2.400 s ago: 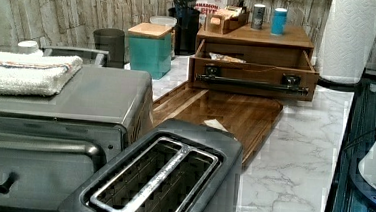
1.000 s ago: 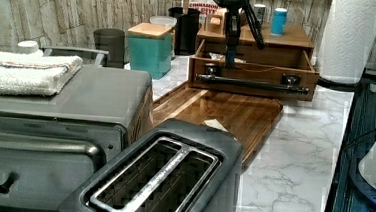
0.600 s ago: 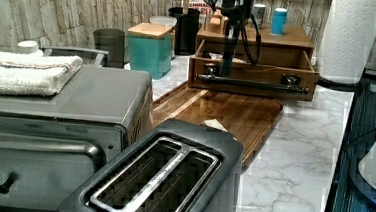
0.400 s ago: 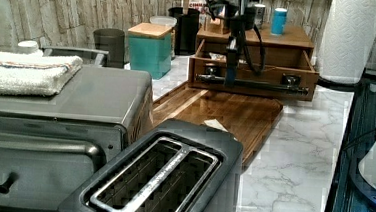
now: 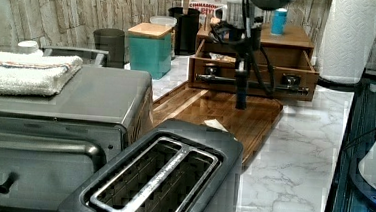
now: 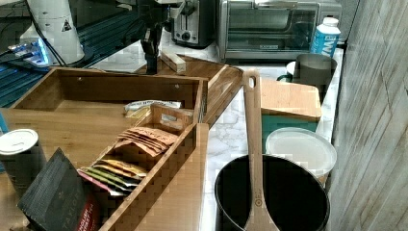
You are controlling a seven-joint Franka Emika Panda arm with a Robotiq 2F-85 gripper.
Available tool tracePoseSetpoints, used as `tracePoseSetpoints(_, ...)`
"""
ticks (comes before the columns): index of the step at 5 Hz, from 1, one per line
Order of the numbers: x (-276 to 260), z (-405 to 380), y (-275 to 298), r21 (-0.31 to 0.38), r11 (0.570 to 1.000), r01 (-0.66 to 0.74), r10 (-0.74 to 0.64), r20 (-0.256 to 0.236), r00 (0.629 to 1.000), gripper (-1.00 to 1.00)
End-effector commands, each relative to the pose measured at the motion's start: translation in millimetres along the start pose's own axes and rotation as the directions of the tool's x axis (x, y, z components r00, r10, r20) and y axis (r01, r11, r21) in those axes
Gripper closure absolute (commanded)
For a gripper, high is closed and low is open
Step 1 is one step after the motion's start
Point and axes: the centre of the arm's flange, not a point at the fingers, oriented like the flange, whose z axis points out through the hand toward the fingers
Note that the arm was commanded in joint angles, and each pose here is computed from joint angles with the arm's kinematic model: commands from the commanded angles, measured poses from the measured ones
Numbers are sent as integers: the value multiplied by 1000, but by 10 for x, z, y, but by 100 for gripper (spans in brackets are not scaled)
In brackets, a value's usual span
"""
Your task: Close the drawer.
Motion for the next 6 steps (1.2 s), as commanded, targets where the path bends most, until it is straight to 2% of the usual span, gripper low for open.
tracePoseSetpoints(1, -48, -144, 293, -25, 999, 46, -47, -10, 999, 100)
tracePoseSetpoints(3, 0, -280, 693, -32, 995, 98, -99, -22, 995, 100)
tracePoseSetpoints(4, -9, -339, 902, -45, 994, 99, -102, -71, 992, 100)
tracePoseSetpoints(5, 44, -488, 1041, -88, 992, 94, -105, -132, 986, 100)
tracePoseSetpoints(6, 132, -495, 1263, -78, 990, 115, -126, -151, 981, 100)
